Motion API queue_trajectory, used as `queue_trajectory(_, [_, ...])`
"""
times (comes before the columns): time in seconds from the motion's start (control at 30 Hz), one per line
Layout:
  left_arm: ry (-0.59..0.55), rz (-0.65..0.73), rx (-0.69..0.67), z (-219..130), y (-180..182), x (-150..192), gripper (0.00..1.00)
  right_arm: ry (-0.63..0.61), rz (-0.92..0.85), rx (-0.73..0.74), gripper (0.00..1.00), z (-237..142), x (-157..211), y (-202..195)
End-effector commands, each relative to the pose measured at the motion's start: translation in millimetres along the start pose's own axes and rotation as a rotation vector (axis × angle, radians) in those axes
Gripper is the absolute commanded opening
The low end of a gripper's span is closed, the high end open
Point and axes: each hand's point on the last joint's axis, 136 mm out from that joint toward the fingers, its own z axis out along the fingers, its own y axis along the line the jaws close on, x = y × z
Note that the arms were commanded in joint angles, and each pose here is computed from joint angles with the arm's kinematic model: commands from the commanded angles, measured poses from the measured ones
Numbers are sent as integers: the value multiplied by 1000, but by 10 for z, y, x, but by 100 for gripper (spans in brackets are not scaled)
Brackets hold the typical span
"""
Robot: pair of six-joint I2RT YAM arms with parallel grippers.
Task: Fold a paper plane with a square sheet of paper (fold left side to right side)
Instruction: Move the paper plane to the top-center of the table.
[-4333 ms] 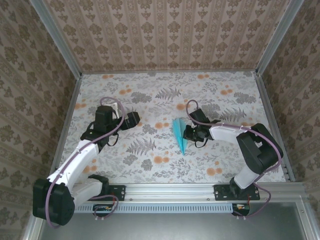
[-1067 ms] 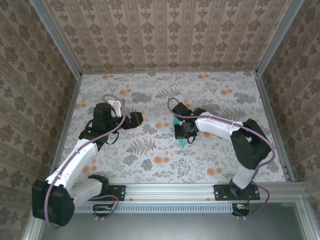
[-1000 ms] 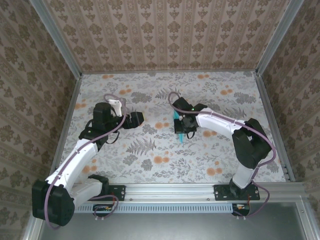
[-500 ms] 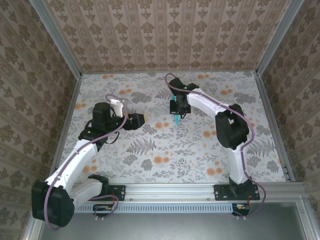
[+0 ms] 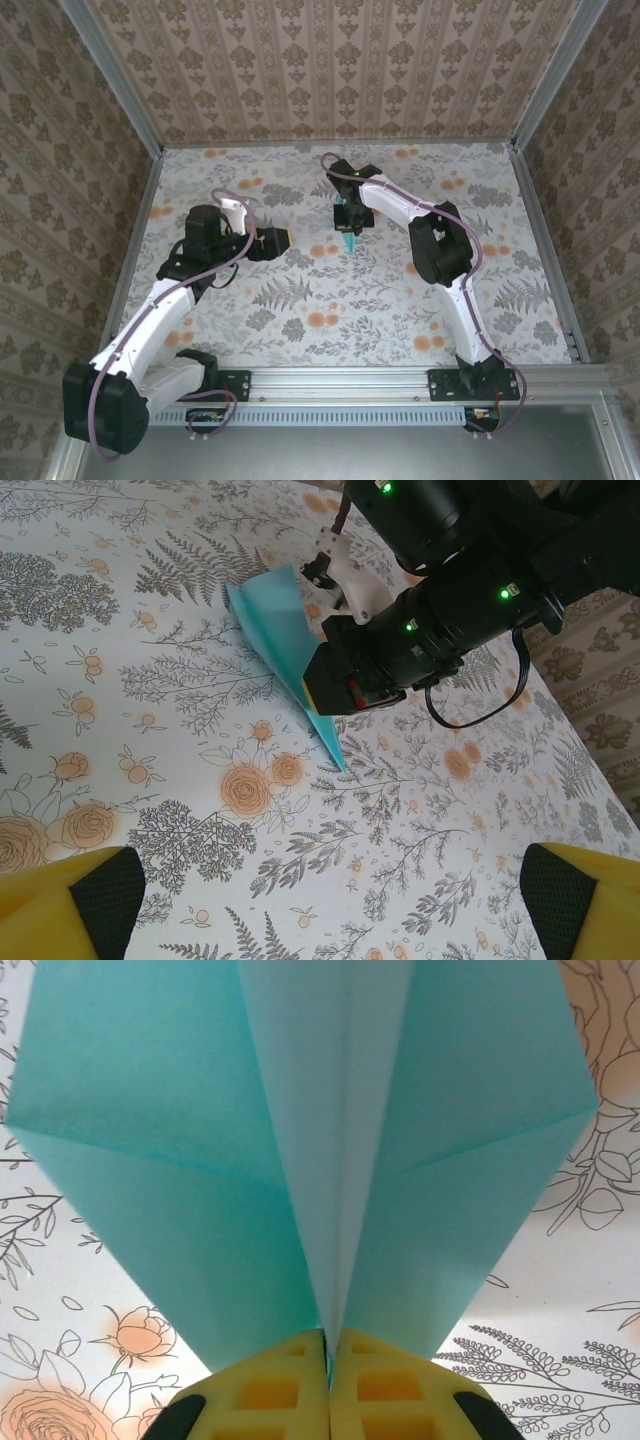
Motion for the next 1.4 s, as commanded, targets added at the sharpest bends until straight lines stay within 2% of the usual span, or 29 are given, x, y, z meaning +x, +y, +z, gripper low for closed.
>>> queue_trajectory(0.0, [-24,44,23,-60,-94,-127,100,38,-1,16,13,18,58,-29])
queue_trajectory(0.33, [-16,35,20,-42,-76,-107,100,50,-5,23,24,92,77,-38])
queue_trajectory(0.83, [-8,24,14,-33,-55,-89,100,71,-12,34,28,177,120,-29])
queue_trajectory(1.13, [0,20,3,-21,-33,-81,100,35,-30,49,28,-7,79,-18])
queue_trajectory(1.37, [9,11,-6,-6,-12,-74,100,0,-40,71,33,-190,73,-33])
